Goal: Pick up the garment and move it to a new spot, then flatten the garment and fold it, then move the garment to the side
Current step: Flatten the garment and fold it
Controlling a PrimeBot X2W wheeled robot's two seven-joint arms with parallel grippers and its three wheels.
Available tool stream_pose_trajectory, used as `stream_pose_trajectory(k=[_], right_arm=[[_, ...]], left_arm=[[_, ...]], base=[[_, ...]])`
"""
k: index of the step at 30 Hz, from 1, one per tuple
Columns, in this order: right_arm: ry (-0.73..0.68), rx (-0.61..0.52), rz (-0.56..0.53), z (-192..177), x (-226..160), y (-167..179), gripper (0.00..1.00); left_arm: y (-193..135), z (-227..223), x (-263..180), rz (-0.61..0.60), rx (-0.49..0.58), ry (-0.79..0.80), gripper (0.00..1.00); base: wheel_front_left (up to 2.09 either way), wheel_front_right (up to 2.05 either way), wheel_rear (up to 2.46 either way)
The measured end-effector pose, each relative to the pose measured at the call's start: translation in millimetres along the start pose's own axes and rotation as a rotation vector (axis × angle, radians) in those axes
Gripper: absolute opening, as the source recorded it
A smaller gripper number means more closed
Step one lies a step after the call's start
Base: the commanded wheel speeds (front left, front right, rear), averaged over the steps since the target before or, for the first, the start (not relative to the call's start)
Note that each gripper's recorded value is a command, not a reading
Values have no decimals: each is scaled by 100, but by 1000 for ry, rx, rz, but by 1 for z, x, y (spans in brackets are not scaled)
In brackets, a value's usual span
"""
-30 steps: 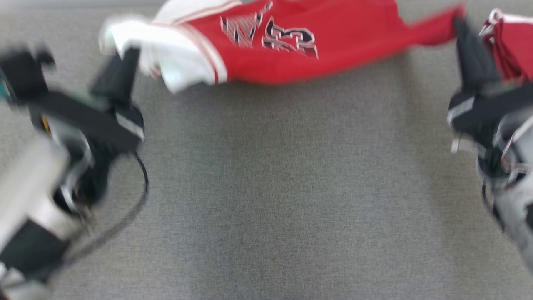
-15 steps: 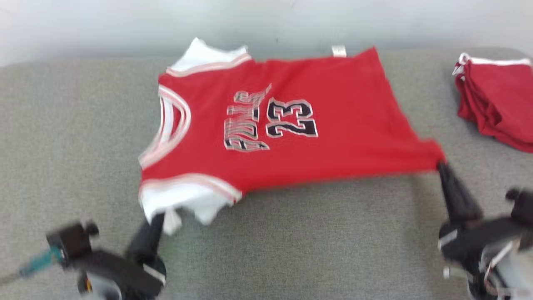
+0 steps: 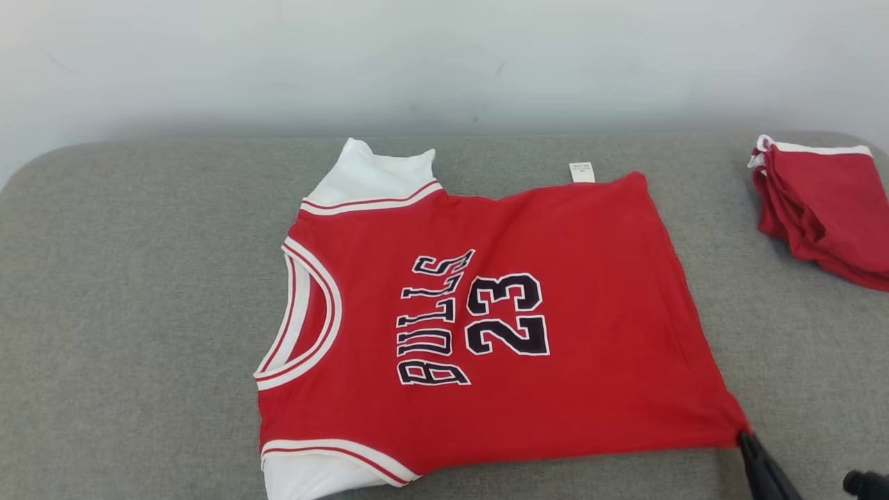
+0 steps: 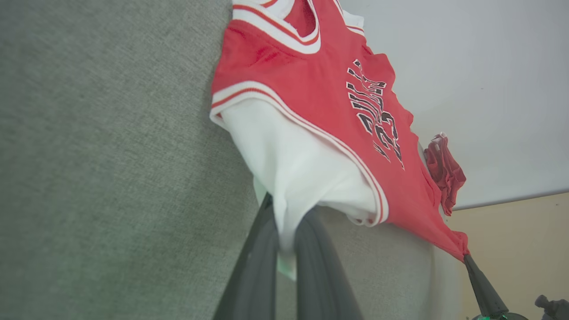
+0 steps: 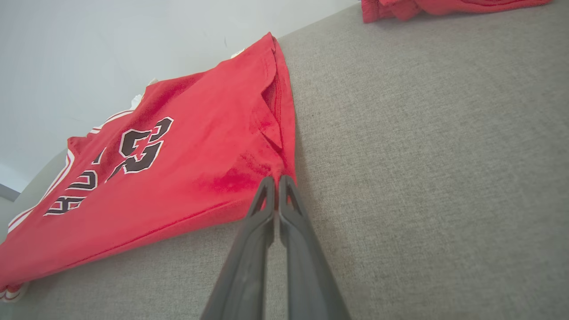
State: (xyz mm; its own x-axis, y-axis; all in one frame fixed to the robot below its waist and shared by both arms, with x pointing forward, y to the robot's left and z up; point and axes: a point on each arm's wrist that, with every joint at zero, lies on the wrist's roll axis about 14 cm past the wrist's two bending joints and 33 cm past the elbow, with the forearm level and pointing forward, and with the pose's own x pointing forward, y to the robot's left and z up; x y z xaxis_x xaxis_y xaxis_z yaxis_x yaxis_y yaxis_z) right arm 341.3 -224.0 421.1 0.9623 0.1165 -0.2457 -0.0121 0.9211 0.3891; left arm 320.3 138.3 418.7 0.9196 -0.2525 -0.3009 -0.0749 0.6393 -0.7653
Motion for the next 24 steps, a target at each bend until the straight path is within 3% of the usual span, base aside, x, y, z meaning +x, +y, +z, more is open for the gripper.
stream_pose_trajectory(k=[12,16,20,24], right_arm=[[80,30,-1,-24,-18,9,0],[61,34,22,-15,-11,17,0],[24,29,60,3,1,29,0],[-9,16,90,22,17,39,0]], left_arm=[[10,3,-8,20,55,-7,0],[3,8,0,-6,90,-18,0],[-9,23,14,-56,215,-22,0],[-25,39,33,-104,269,-26,0]], base=[[0,0,0],[0,0,0],[0,0,0],[0,0,0]])
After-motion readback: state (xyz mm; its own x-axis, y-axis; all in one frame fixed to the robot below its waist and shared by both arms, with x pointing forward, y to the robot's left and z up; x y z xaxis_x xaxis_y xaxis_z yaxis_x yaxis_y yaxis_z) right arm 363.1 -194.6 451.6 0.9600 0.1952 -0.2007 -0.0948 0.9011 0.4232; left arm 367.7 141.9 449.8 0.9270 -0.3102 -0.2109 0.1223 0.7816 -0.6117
